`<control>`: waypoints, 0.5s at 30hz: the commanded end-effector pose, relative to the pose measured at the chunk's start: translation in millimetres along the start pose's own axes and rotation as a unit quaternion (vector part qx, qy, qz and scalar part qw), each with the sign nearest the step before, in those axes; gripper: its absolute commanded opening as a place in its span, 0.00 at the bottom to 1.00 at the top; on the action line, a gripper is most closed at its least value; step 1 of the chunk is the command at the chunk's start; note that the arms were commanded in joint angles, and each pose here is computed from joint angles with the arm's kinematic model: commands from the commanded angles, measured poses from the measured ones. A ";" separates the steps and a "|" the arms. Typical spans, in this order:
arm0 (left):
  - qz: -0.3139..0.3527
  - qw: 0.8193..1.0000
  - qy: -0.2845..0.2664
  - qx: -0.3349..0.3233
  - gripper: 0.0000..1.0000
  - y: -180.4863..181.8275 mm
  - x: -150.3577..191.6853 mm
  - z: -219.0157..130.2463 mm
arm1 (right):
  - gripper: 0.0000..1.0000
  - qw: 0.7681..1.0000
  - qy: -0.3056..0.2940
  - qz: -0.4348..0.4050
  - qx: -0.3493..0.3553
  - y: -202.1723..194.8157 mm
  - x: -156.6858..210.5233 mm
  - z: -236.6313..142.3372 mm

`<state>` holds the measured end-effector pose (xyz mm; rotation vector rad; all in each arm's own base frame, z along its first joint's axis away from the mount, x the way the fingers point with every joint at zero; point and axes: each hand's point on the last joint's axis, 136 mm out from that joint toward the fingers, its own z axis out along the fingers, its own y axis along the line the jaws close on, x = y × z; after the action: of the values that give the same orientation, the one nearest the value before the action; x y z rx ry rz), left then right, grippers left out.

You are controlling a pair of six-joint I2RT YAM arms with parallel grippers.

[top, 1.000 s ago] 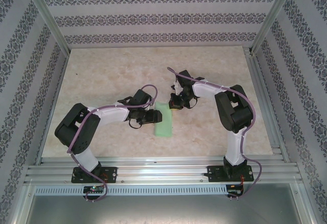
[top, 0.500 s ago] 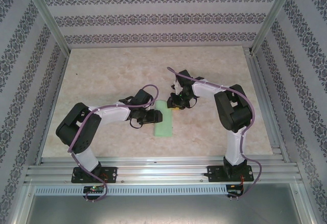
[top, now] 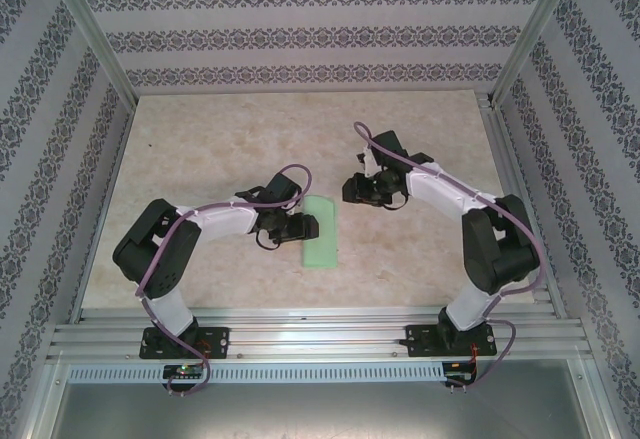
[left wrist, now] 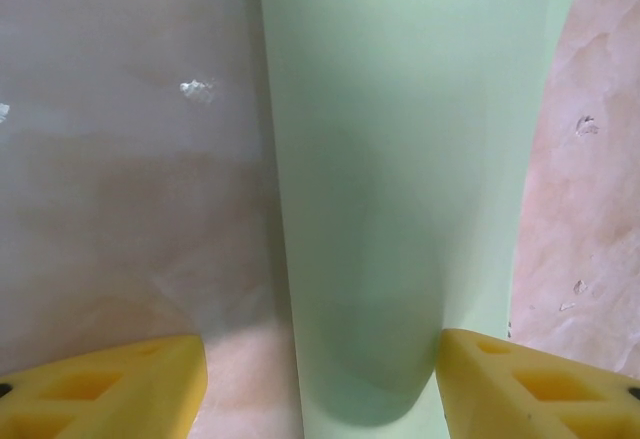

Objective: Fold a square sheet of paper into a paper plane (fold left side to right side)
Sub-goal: First fold in half a square sheet of paper at the center of the table.

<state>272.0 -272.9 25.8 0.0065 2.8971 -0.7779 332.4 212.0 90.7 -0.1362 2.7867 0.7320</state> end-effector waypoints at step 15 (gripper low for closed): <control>0.037 0.999 0.018 -0.004 0.64 -8.7 11.2 38.0 | 0.40 0.999 -0.021 0.044 -0.013 -6.9 48.1 -2.6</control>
<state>271.4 -274.0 23.4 0.0117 2.9216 -0.7172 286.5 198.0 70.1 -0.0110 2.8052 0.7552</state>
